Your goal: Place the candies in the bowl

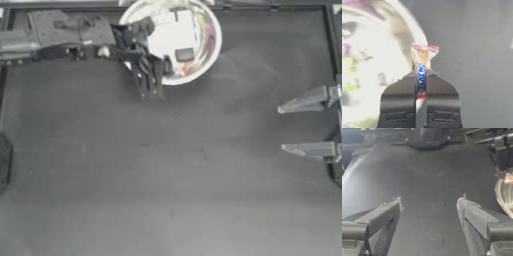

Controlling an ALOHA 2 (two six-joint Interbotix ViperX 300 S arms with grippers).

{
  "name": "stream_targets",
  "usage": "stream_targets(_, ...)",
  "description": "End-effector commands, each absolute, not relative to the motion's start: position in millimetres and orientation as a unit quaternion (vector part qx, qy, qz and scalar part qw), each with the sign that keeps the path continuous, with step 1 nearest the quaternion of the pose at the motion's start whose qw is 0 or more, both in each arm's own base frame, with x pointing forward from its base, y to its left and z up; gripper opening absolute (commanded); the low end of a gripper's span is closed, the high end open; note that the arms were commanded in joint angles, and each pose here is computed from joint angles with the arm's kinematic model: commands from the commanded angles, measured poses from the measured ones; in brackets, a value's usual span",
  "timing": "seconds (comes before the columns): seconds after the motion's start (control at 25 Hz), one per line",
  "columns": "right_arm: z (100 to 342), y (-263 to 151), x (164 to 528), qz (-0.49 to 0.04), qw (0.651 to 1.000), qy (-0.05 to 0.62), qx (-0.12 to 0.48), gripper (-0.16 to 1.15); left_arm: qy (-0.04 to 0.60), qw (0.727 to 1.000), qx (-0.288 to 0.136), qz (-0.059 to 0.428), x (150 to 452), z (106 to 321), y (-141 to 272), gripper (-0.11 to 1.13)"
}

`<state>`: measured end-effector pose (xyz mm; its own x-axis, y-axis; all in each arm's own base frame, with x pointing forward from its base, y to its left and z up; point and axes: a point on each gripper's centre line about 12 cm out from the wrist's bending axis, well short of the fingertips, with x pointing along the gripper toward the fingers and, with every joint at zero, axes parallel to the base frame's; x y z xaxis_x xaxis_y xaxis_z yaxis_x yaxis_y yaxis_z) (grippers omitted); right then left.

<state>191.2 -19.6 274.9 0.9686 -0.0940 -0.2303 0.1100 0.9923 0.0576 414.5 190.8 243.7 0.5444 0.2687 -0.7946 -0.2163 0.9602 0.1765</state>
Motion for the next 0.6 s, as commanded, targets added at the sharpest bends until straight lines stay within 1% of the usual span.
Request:
stream_targets(0.04,280.1,-22.1,192.3,-0.058,0.992,0.106,0.041,0.97,0.416,0.892,0.041,0.169,403.0,275.2,214.8,0.26)
stream_targets(0.32,278.3,-24.5,192.6,-0.064,0.991,0.108,0.047,0.97,0.42,0.883,0.037,0.208,389.3,259.1,263.6,0.26)
stream_targets(0.4,278.1,-24.8,193.4,-0.065,0.991,0.109,0.048,0.97,0.425,0.88,0.037,0.212,392.8,255.9,274.8,0.26)
stream_targets(0.52,277.8,-26.2,193.5,-0.068,0.991,0.107,0.049,0.97,0.438,0.873,0.041,0.21,405.8,250.5,293.3,0.26)
stream_targets(0.6,278.5,-26.2,193.6,-0.069,0.991,0.104,0.051,0.97,0.452,0.866,0.033,0.209,412.7,244.1,304.9,0.26)
